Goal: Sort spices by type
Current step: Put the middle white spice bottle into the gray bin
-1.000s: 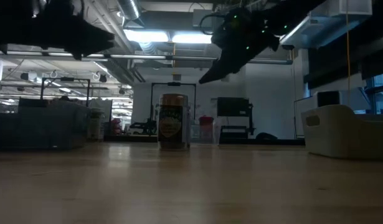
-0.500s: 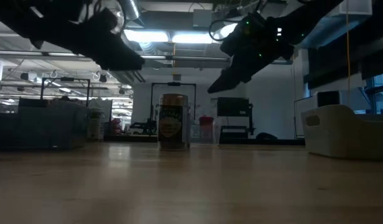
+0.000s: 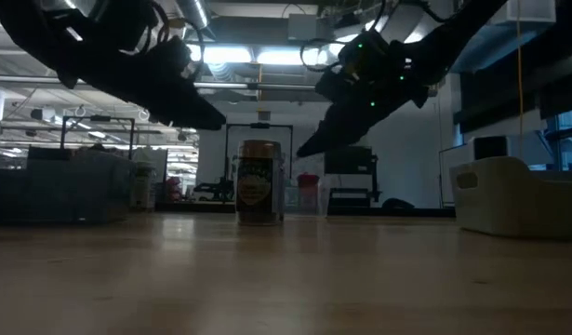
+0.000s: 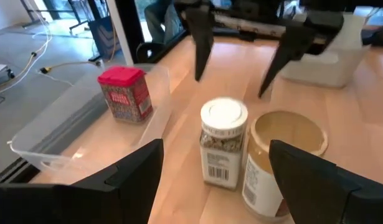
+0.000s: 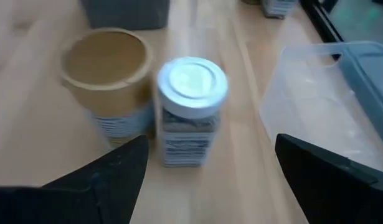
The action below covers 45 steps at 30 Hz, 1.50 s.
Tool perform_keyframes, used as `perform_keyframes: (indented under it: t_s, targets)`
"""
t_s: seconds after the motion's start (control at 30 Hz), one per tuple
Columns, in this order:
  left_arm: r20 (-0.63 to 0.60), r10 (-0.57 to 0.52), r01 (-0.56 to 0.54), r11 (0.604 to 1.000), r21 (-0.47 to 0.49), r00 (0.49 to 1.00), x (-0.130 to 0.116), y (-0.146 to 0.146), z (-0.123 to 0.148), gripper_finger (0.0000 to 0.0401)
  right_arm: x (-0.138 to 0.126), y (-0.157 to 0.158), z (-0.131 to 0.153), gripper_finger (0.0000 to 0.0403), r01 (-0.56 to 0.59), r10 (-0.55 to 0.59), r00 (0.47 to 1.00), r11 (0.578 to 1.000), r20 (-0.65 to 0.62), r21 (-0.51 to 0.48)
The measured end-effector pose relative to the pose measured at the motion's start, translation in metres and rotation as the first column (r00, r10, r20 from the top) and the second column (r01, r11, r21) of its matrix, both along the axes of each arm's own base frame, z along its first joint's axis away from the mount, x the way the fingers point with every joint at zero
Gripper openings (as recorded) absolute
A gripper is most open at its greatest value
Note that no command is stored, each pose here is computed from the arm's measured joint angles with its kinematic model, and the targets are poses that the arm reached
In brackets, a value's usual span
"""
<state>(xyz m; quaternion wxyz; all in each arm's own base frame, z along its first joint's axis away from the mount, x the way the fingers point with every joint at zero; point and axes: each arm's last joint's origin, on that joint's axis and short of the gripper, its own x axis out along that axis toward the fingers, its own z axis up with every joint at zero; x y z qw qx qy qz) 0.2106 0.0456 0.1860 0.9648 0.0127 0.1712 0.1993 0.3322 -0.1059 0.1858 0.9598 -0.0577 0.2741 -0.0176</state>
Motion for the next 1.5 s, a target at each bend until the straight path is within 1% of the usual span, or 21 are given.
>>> perform_keyframes:
  t_s: [0.1, 0.23, 0.4, 0.53, 0.7, 0.8, 0.87, 0.97, 1.1, 1.33, 1.5]
  targets:
    - [-0.026, 0.005, -0.005, 1.000, -0.011, 1.000, 0.003, 0.001, -0.006, 0.0280, 0.002, -0.001, -0.005, 0.0348, 0.008, -0.008, 1.000, 1.000, -0.005, 0.008]
    - [-0.062, 0.007, -0.009, 1.000, -0.025, 0.998, 0.007, 0.001, -0.015, 0.0280, 0.007, -0.002, -0.016, 0.0348, 0.038, -0.037, 0.999, 0.998, -0.011, 0.044]
    - [-0.063, 0.003, -0.004, 1.000, -0.014, 0.998, 0.014, 0.003, -0.023, 0.0280, 0.012, -0.004, -0.020, 0.0348, 0.050, -0.053, 0.998, 0.997, 0.039, 0.055]
    - [-0.084, -0.001, 0.000, 1.000, -0.008, 0.996, 0.017, 0.003, -0.030, 0.0280, 0.014, -0.005, -0.019, 0.0348, 0.049, -0.052, 0.997, 0.998, 0.060, 0.051]
    - [-0.117, -0.007, 0.006, 1.000, -0.014, 0.993, 0.019, 0.002, -0.038, 0.0280, 0.021, 0.004, -0.021, 0.0348, 0.007, -0.011, 0.995, 0.999, 0.102, 0.045]
    - [-0.121, -0.012, 0.010, 1.000, -0.015, 0.993, 0.019, 0.002, -0.038, 0.0280, 0.026, 0.010, -0.027, 0.0348, 0.003, -0.007, 0.993, 0.999, 0.118, 0.034]
    - [-0.127, -0.016, 0.014, 1.000, -0.018, 0.992, 0.018, 0.001, -0.038, 0.0280, 0.029, 0.013, -0.031, 0.0348, 0.024, -0.026, 0.993, 1.000, 0.117, 0.018]
    - [-0.137, -0.025, 0.024, 1.000, -0.012, 0.990, 0.018, 0.000, -0.038, 0.0280, 0.032, 0.013, -0.032, 0.0348, 0.029, -0.030, 0.988, 1.000, 0.155, 0.004]
    - [-0.143, -0.046, 0.046, 0.999, 0.003, 0.989, 0.019, -0.004, -0.038, 0.0280, 0.035, 0.012, -0.033, 0.0348, 0.040, -0.043, 0.980, 0.999, 0.194, 0.020]
    - [-0.149, -0.071, 0.073, 0.997, 0.007, 0.986, 0.019, -0.009, -0.038, 0.0280, 0.036, 0.012, -0.033, 0.0348, 0.041, -0.044, 0.978, 0.999, 0.204, 0.021]
    - [-0.158, -0.070, 0.072, 0.997, 0.005, 0.985, 0.015, -0.010, -0.034, 0.0280, 0.036, 0.012, -0.031, 0.0348, 0.043, -0.048, 0.974, 0.999, 0.220, 0.026]
